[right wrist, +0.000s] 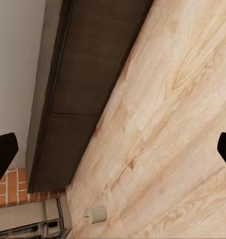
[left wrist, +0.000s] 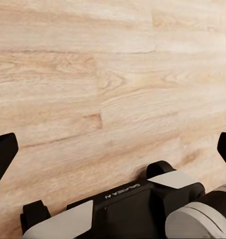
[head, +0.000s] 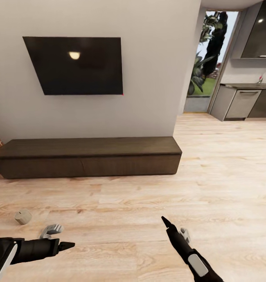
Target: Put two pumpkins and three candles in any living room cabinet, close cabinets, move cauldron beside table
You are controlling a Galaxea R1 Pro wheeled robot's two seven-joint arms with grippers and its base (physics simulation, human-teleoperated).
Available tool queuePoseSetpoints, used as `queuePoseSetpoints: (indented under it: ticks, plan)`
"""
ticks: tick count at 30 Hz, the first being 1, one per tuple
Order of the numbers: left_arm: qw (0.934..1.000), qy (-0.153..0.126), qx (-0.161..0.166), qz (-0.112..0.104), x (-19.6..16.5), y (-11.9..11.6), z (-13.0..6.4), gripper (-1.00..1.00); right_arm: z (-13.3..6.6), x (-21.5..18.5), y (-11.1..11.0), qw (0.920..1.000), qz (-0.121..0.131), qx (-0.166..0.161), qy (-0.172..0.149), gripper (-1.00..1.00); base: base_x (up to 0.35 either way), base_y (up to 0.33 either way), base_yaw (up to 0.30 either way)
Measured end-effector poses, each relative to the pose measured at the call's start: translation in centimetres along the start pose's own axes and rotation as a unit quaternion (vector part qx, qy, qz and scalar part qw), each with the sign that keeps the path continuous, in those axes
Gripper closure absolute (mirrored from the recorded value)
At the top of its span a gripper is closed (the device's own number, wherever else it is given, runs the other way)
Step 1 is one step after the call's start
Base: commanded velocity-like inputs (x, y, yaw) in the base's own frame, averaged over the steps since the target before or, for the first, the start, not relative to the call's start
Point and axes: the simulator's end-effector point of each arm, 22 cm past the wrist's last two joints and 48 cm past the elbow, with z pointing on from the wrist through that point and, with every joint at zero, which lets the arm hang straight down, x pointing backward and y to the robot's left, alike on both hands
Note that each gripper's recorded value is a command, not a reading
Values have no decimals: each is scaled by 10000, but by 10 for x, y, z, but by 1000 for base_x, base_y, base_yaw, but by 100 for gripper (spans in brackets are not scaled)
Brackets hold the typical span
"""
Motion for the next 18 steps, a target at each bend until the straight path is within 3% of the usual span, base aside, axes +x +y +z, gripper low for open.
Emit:
queuePoseSetpoints:
  ticks: [2, 5, 15, 18]
  plan:
    - [9999, 76, 61, 43, 6, -6, 10, -100, 13, -9, 15, 9999, -27, -99, -135, -100, 0, 0, 0]
    - [9999, 108, 95, 62, 10, -7, 17, -100, 21, -18, 17, 9993, -105, -110, -352, -100, 0, 0, 0]
    - [9993, 80, 372, -10, 21, -23, 47, -100, 30, -5, -4, 9984, -125, 32, -551, -100, 0, 0, 0]
    - [9992, 71, 394, -9, 23, -22, 52, -100, 34, -4, -10, 9974, -235, 125, -675, -100, 0, 0, 0]
